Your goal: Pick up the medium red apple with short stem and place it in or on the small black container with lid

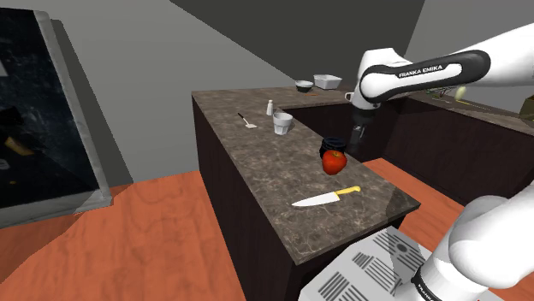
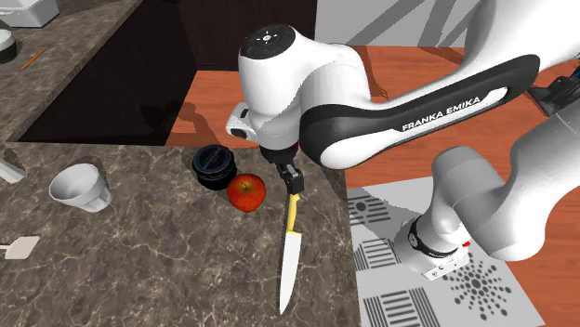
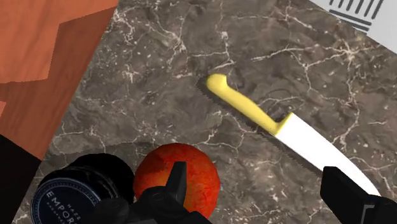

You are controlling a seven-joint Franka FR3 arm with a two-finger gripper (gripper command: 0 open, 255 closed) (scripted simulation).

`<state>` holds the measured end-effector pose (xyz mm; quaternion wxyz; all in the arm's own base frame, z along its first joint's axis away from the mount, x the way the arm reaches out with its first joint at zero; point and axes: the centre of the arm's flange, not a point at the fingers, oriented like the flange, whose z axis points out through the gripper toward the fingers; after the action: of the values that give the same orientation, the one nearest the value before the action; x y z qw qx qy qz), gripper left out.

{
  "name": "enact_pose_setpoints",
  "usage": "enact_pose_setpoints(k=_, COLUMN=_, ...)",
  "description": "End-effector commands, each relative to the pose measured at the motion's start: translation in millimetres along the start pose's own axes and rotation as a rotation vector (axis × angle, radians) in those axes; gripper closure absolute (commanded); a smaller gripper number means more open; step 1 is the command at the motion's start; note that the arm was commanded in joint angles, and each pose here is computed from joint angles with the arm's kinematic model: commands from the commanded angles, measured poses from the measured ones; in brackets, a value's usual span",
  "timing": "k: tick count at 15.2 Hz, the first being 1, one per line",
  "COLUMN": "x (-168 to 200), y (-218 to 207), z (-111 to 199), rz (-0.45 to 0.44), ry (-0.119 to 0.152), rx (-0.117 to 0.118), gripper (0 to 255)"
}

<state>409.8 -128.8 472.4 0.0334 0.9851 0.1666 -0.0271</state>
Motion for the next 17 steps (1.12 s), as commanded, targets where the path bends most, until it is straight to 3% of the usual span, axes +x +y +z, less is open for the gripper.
enact_pose_setpoints(k=1, x=13.0, y=20.2, z=9.7, rz=-0.063, ry=0.014, rx=-0.011, gripper=0)
enact_pose_setpoints(k=7, x=60.6, y=69.5, z=35.2, rz=-0.237, ry=0.052, rx=-0.034, gripper=0)
enact_pose_setpoints(k=17, x=63.0, y=70.7, z=75.2, rz=-0.238, ry=0.052, rx=-0.034, gripper=0)
